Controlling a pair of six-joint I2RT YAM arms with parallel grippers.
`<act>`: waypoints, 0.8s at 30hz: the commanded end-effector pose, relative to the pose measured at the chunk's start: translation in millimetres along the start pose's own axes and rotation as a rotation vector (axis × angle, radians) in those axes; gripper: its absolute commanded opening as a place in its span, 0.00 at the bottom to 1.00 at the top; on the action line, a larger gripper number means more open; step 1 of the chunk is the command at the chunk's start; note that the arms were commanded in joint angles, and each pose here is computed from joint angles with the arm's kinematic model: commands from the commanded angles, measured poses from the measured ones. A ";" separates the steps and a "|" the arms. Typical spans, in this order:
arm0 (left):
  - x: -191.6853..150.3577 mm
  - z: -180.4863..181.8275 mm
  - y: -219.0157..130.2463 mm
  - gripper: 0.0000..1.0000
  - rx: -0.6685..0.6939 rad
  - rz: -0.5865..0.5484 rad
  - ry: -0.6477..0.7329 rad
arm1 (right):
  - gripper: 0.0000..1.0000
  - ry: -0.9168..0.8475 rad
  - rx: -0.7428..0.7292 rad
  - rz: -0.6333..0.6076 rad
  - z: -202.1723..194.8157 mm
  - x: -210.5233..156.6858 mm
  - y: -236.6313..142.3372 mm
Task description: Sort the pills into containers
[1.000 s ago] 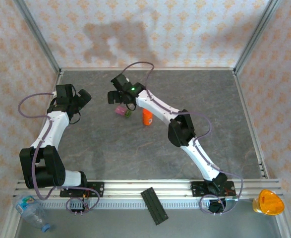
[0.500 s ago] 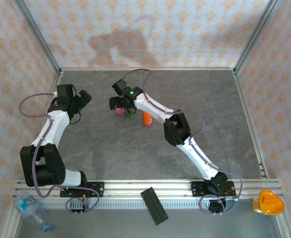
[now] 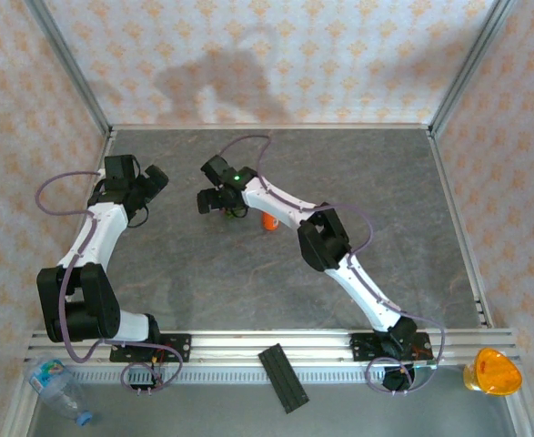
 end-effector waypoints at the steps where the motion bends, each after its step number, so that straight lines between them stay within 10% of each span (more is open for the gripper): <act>1: 3.5 -2.5 -0.5 1.00 -0.012 0.001 -0.018 | 0.94 -0.018 -0.012 -0.028 18.1 0.6 -33.6; 24: -0.4 -2.5 6.9 1.00 -0.031 0.019 -0.045 | 0.85 0.048 -0.213 -0.020 -2.7 -14.8 -1.8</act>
Point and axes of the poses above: each hand's point on the last joint's axis, 136 mm out from that joint toward the fingers, its own y axis out along the fingers, its own z axis along the line the jaws close on, x = y × z, the point moved 5 cm from there along -y, back along the fingers, and after that the axes turned 9 degrees about -y, right-handed, at the moved point
